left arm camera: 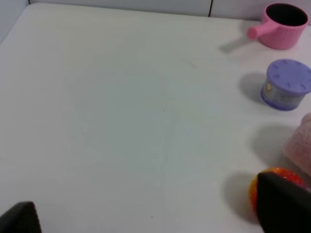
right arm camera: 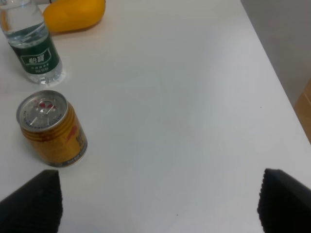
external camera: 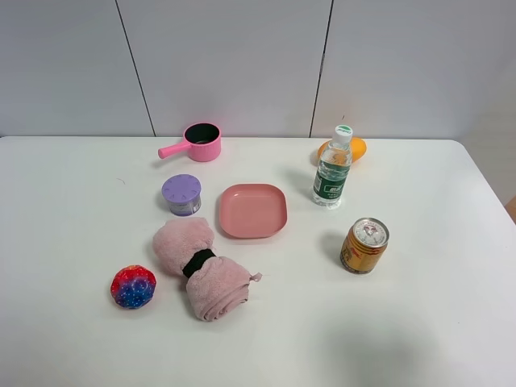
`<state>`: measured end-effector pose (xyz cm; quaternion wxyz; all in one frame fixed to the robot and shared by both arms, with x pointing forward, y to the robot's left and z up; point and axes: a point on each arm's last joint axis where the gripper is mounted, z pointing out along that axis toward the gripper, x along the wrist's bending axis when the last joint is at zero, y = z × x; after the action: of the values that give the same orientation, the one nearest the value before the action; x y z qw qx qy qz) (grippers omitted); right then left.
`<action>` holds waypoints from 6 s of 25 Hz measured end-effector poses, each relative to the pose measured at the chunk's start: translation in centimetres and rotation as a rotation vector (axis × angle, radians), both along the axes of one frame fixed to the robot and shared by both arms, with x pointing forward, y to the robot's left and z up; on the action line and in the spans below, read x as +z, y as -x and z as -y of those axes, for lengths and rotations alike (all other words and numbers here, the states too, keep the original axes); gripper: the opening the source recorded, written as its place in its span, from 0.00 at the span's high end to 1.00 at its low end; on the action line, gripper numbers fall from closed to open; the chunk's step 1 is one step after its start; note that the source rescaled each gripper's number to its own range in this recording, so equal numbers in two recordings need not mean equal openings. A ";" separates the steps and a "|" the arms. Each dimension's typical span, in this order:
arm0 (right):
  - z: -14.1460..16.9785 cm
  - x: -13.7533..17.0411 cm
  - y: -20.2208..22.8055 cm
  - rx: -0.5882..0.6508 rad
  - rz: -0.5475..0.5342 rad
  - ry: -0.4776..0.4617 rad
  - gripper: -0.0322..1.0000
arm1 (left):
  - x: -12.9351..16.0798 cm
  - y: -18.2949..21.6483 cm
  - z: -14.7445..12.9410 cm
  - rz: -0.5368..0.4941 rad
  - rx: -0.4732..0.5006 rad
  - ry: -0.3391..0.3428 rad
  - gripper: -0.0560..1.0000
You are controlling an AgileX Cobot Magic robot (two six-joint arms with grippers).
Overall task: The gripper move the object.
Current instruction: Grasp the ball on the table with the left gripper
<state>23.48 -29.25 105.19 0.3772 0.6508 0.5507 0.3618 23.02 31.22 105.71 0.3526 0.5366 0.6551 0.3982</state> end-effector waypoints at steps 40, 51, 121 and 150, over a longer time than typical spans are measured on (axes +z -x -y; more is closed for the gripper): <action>0.0 0.0 0.0 0.000 0.000 0.000 0.00 | 3.0 -1.7 -0.8 -0.058 0.020 -0.124 0.00; 0.0 0.0 0.0 0.000 0.000 0.000 0.00 | 4.6 -11.5 0.1 -0.590 -0.118 -0.066 0.00; 0.0 0.0 0.0 0.000 0.000 0.000 0.00 | -13.0 -22.7 12.6 -0.885 -0.687 -0.233 0.00; 0.0 0.0 0.0 0.000 0.000 0.000 0.00 | -15.0 -22.9 12.9 -0.956 -0.679 -0.209 0.94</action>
<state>23.48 -29.25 105.19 0.3772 0.6508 0.5507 0.3618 45.91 18.28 90.71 0.0715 0.8677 0.4903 0.0399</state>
